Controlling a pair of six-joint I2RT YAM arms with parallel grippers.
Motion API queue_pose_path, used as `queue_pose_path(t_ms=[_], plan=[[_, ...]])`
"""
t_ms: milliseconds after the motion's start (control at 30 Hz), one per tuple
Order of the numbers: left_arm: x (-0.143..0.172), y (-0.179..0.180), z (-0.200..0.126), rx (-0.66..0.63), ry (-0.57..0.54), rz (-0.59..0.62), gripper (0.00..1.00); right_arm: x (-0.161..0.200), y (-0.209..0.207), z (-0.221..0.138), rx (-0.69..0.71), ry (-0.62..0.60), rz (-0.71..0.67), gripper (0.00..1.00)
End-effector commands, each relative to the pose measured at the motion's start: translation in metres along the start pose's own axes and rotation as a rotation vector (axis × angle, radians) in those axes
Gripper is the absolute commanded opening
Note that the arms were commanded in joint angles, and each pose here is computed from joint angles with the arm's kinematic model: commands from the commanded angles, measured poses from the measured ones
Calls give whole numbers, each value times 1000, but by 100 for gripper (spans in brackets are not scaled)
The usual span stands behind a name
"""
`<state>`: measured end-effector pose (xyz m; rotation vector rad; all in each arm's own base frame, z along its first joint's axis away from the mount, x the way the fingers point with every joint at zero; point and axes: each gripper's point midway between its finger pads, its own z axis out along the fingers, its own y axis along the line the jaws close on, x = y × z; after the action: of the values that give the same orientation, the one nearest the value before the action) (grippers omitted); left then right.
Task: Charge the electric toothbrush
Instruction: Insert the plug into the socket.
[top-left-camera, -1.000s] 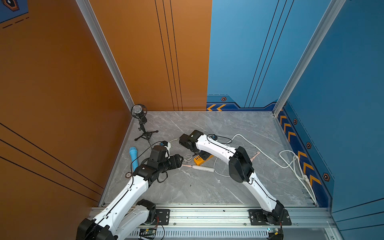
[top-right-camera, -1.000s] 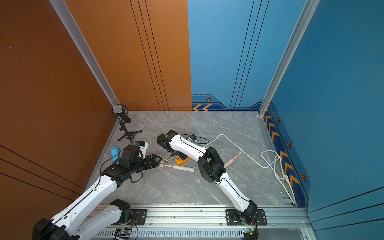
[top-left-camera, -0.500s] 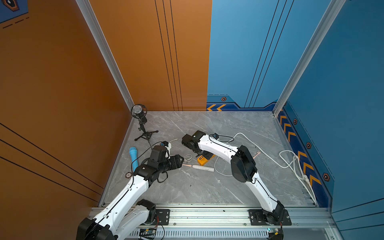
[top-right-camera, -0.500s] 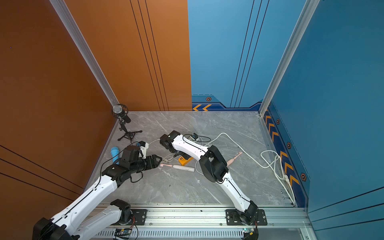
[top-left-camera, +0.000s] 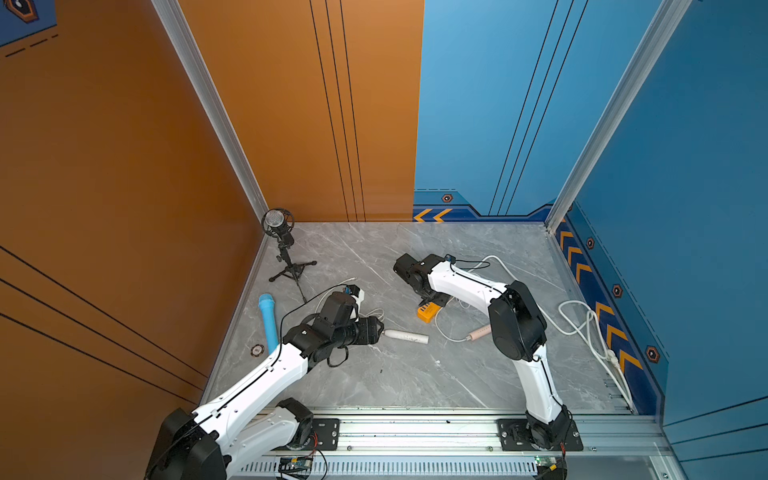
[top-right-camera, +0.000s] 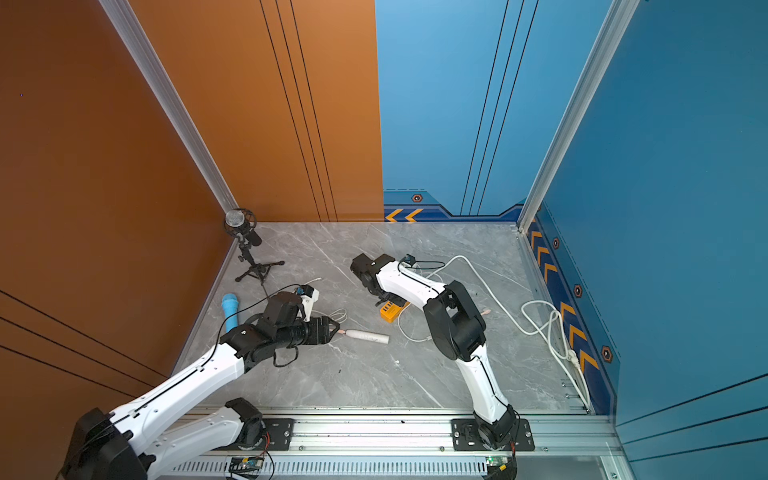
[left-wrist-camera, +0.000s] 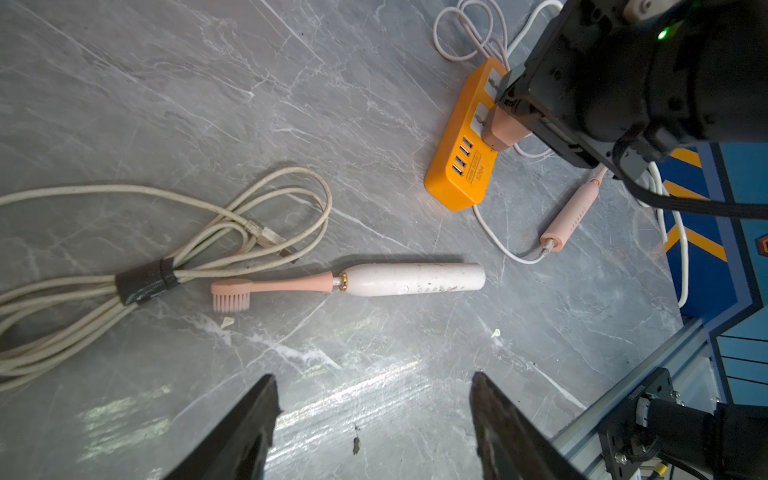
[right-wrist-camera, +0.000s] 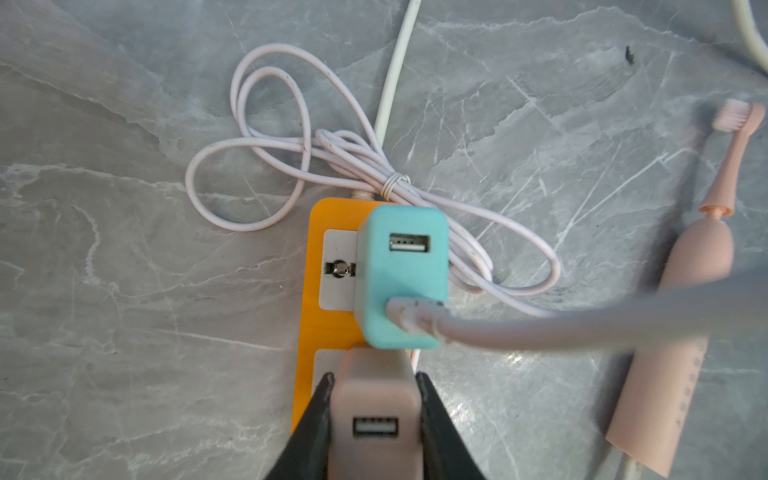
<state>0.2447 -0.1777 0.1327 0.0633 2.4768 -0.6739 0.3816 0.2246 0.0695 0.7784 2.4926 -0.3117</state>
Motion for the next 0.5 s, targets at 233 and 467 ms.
queue_pose_path(t_ms=[233, 467], plan=[[-8, 5, 4, -67, -18, 18, 75, 109, -29, 52, 63, 297, -38, 12], [-14, 4, 5, -77, -26, 21, 75, 78, -16, 31, -9, 215, 12, 21]])
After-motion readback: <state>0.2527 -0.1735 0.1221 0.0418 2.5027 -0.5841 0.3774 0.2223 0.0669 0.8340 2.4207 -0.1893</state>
